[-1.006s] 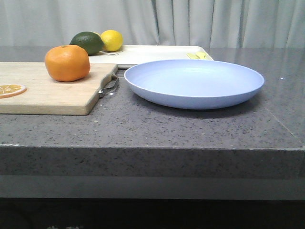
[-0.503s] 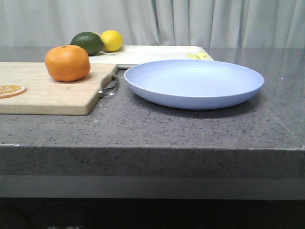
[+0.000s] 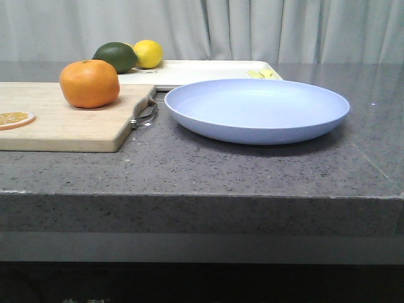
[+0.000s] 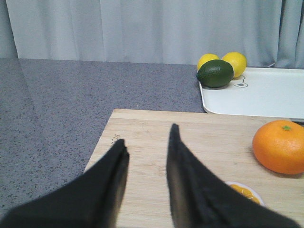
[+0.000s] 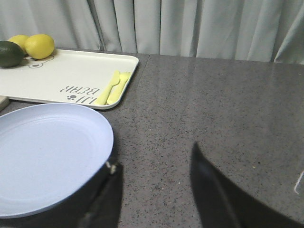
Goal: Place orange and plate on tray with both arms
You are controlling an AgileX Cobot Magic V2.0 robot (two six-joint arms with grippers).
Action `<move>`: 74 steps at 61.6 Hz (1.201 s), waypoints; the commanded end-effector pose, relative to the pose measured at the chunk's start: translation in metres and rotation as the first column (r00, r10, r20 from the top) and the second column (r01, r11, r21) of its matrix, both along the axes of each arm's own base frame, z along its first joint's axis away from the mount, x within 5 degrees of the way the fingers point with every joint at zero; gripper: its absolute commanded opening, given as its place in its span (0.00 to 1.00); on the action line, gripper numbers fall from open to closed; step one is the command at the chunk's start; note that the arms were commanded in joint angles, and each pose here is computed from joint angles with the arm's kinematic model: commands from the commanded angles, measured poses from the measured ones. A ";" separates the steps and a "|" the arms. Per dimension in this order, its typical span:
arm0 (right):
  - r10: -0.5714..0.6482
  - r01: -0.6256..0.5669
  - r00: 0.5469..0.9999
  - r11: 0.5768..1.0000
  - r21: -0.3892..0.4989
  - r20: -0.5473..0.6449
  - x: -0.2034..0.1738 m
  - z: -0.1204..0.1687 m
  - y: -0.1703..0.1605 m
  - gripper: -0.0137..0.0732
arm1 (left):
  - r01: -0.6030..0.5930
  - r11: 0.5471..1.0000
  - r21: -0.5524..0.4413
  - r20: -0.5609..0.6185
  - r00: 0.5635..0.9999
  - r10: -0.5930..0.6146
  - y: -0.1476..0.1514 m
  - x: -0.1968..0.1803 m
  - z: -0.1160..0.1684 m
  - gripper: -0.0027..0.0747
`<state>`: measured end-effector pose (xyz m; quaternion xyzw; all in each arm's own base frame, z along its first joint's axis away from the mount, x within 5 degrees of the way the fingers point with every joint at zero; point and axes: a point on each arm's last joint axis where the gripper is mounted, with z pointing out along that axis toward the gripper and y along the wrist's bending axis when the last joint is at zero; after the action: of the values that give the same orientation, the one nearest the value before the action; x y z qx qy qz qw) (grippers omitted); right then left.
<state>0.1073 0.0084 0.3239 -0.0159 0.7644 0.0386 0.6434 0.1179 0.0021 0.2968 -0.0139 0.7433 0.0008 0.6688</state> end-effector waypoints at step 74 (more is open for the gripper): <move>-0.012 0.013 0.991 1.000 -0.005 0.132 0.002 0.021 -0.001 0.90 | 0.269 0.960 -0.081 -0.324 0.904 -0.281 -0.084 0.134 0.070 0.83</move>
<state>0.1075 0.0083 0.3252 -0.0155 0.7596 0.0386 0.6490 0.2389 -0.0687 0.3455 0.0723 0.8441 -0.0910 0.5235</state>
